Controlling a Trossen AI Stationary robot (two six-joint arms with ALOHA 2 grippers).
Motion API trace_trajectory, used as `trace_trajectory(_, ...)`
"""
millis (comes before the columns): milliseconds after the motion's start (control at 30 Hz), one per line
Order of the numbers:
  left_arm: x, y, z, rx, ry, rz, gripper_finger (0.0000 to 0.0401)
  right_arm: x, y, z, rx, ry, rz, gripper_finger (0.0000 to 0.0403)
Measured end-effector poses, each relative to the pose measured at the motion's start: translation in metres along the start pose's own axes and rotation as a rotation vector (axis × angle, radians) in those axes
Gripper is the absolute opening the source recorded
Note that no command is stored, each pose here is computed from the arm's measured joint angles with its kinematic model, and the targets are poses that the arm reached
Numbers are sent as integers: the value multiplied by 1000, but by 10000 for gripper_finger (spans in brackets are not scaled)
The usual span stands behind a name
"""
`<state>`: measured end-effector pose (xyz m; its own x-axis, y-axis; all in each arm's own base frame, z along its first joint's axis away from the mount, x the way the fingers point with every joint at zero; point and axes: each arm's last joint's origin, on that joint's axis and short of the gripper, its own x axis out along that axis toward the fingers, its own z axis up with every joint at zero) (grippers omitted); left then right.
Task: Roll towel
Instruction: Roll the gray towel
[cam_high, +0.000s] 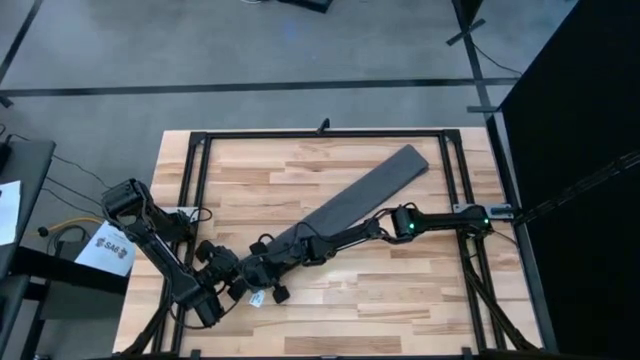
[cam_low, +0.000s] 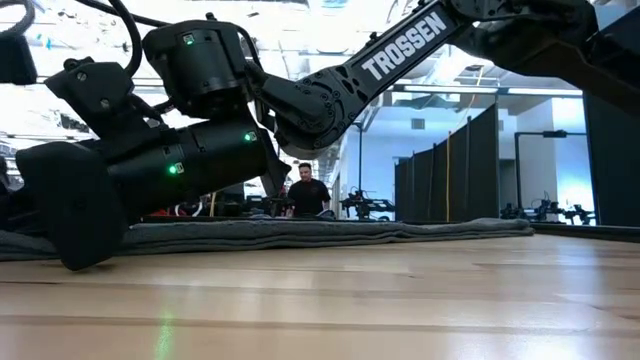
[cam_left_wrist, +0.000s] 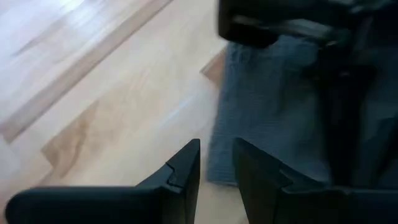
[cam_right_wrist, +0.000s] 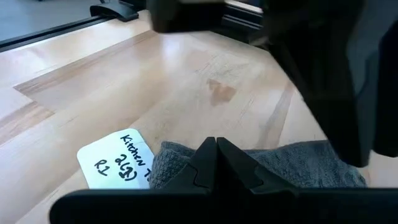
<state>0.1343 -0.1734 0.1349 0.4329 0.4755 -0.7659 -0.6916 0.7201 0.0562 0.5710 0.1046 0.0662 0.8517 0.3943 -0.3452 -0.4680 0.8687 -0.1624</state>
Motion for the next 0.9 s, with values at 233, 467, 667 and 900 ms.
trace_trajectory(233, 2, -17, -1, 1, -122, -179, 81, 0, -1, -1, 1, 7, 1, 0)
trace_trajectory(467, 15, -10, -13, 17, -114, -180, 81, -1, -1, -2, 2, 12, 7, 0)
trace_trajectory(667, 26, 9, -25, -15, -78, -113, 81, -1, -1, -2, 6, 25, 9, 0)
trace_trajectory(900, 29, 18, -28, -18, -73, -81, 81, -1, -1, -2, 6, 26, 5, 0)
